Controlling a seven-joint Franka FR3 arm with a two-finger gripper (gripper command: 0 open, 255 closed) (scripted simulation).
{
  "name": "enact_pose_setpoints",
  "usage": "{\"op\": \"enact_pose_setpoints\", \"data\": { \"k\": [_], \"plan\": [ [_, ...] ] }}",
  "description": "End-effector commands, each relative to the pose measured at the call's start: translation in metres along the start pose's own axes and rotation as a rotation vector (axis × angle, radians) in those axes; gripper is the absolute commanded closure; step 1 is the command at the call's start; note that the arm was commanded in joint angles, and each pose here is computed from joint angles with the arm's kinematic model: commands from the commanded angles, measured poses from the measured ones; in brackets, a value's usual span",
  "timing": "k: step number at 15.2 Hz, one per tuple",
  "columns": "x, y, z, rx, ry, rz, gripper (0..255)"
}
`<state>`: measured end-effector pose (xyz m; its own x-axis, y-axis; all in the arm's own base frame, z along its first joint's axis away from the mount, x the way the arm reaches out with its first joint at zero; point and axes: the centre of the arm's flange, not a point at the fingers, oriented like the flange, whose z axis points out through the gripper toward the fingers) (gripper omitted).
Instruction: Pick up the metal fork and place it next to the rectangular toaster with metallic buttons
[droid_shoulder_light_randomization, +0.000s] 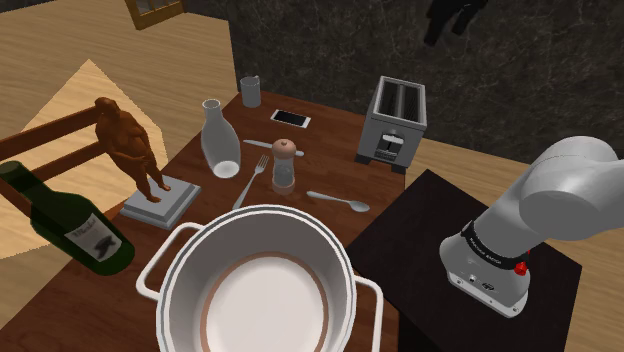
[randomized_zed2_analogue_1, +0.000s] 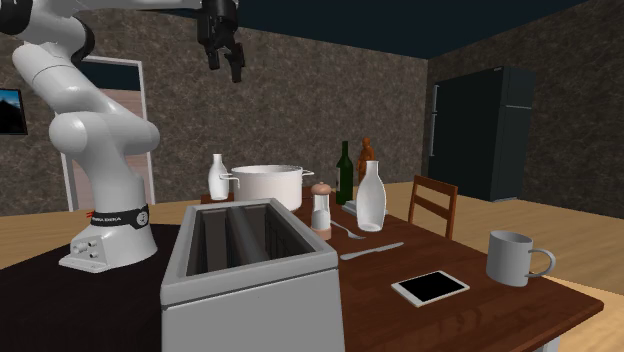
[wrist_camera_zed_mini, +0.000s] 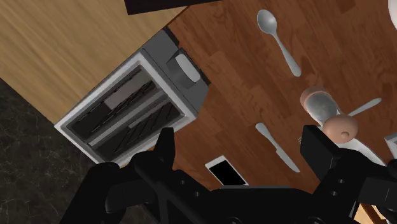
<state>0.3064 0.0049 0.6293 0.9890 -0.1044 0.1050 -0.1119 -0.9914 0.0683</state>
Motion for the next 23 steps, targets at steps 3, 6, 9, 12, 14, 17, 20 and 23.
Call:
{"op": "enact_pose_setpoints", "data": {
  "k": [3,6,9,12,14,17,20,23],
  "plan": [
    [0.005,-0.018,0.019,0.000,-0.003,0.043,0],
    [0.013,-0.044,0.048,0.000,-0.007,0.107,0],
    [0.022,-0.069,0.077,0.000,-0.011,0.170,0],
    [0.034,-0.094,0.106,0.000,-0.015,0.234,0],
    [0.042,-0.110,0.125,-0.001,-0.017,0.277,0],
    [0.055,-0.134,0.154,-0.001,-0.021,0.341,0],
    [0.070,-0.156,0.183,-0.001,-0.025,0.405,0],
    [0.087,-0.178,0.212,-0.001,-0.029,0.469,0]
  ]
}}
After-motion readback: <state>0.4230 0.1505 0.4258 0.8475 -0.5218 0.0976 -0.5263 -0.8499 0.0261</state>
